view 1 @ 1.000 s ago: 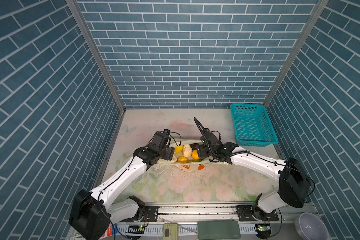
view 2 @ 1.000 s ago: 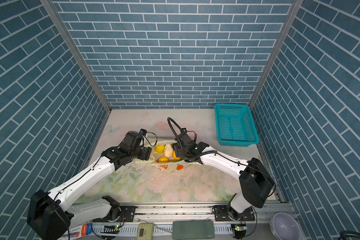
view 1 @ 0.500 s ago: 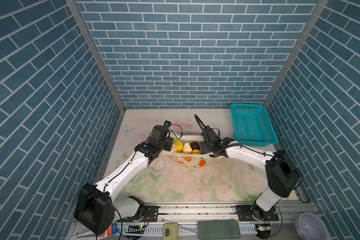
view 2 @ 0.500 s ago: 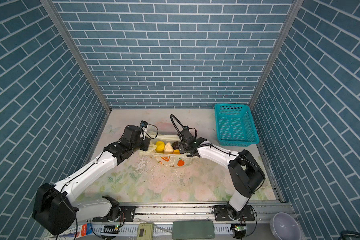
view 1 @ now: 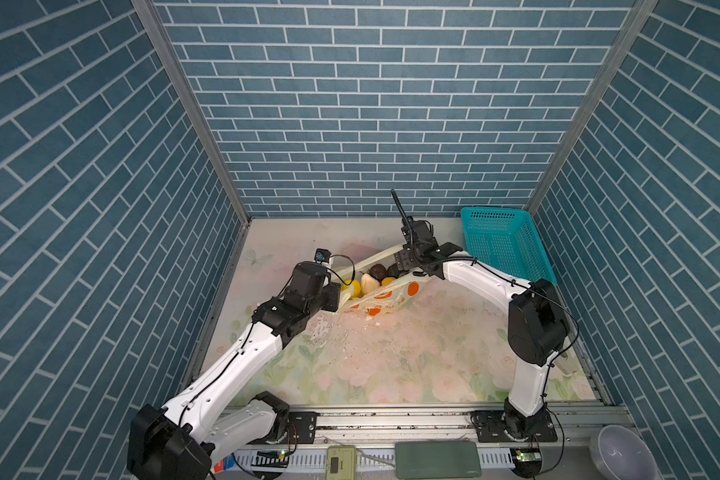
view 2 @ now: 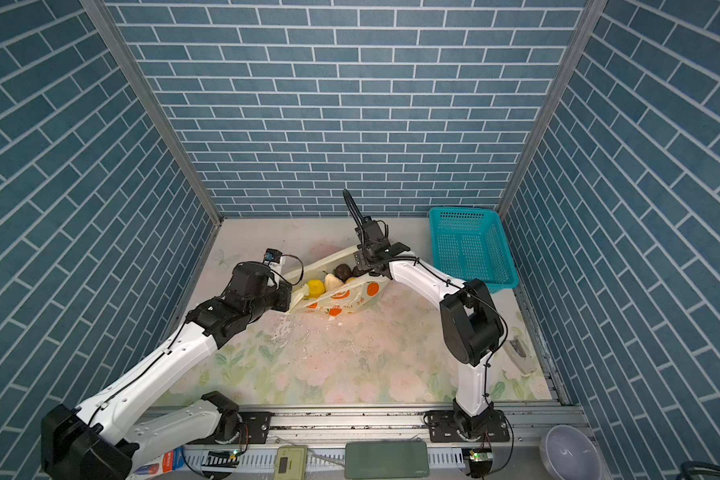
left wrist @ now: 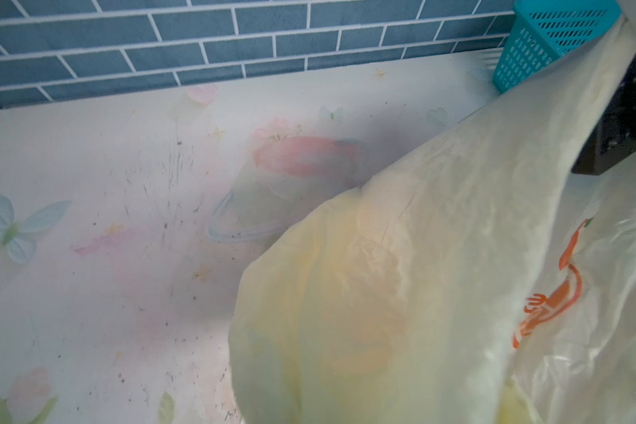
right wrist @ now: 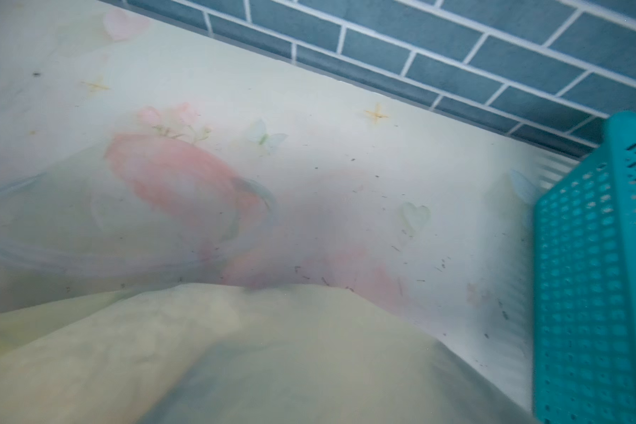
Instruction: Untie the knot of the plastic bag and take out the fruit
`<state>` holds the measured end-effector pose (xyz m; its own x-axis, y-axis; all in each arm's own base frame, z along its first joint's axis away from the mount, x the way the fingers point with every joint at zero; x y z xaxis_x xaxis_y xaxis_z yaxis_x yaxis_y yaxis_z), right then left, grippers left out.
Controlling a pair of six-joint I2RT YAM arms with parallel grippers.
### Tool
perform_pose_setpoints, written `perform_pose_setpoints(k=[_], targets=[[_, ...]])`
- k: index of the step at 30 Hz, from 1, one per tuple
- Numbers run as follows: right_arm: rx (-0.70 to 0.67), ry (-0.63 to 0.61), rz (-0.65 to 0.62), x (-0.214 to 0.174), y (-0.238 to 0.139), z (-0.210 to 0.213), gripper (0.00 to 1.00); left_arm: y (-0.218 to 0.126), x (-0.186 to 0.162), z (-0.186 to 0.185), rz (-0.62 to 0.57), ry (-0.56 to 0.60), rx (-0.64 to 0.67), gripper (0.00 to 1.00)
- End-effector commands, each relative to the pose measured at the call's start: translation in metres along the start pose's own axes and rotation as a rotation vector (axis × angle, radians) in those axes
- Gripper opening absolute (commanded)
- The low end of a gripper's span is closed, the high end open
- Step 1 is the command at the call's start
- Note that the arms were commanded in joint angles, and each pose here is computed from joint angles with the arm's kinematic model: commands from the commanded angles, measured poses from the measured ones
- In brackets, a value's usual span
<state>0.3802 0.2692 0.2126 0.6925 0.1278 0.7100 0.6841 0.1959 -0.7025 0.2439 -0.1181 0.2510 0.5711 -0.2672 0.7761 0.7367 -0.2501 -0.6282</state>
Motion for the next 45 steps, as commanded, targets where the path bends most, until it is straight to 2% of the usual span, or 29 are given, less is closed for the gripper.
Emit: perform_pose_setpoints(k=[1, 5, 13, 18, 25, 29, 31, 41, 45], targets=[[0.154, -0.01, 0.119, -0.022, -0.025, 0.017, 0.86, 0.0, -0.006, 0.002, 0.045, -0.066, 0.01, 0.0], [0.236, 0.002, 0.176, -0.049, -0.04, 0.043, 0.86, 0.003, 0.004, -0.001, 0.055, -0.095, -0.003, 0.0], [0.261, 0.006, 0.186, -0.091, -0.046, 0.074, 0.86, 0.006, 0.009, -0.004, 0.102, -0.127, -0.02, 0.0], [0.24, -0.033, 0.205, -0.127, -0.052, 0.078, 0.87, 0.008, 0.012, -0.003, 0.123, -0.136, -0.001, 0.0], [0.156, -0.106, 0.203, -0.186, -0.071, 0.061, 0.87, 0.014, 0.005, -0.001, 0.172, -0.138, 0.036, 0.0], [0.212, -0.23, 0.085, -0.18, -0.099, 0.074, 0.89, 0.02, 0.003, -0.007, 0.209, -0.14, 0.003, 0.0], [0.26, -0.304, 0.075, -0.175, -0.109, 0.087, 0.89, 0.019, 0.003, -0.008, 0.212, -0.139, -0.002, 0.0], [0.447, -0.429, 0.237, -0.195, -0.094, 0.118, 0.87, -0.01, 0.014, -0.003, 0.111, -0.166, 0.002, 0.0], [0.485, -0.366, 0.283, -0.185, -0.073, 0.12, 0.87, -0.018, 0.015, -0.006, 0.052, -0.181, -0.045, 0.0]])
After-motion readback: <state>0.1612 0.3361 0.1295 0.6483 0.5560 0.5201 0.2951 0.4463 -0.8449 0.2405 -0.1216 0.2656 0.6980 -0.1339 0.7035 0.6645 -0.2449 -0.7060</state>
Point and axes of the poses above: each gripper's point midway between its finger pads, its own y axis out along the fingers, its own z axis along the line the jaws close on, x = y × z, the point moved 8 cm from there along -y, back along the fingers, and after that the axes turned 12 degrees about y, right-handed, at the moved point
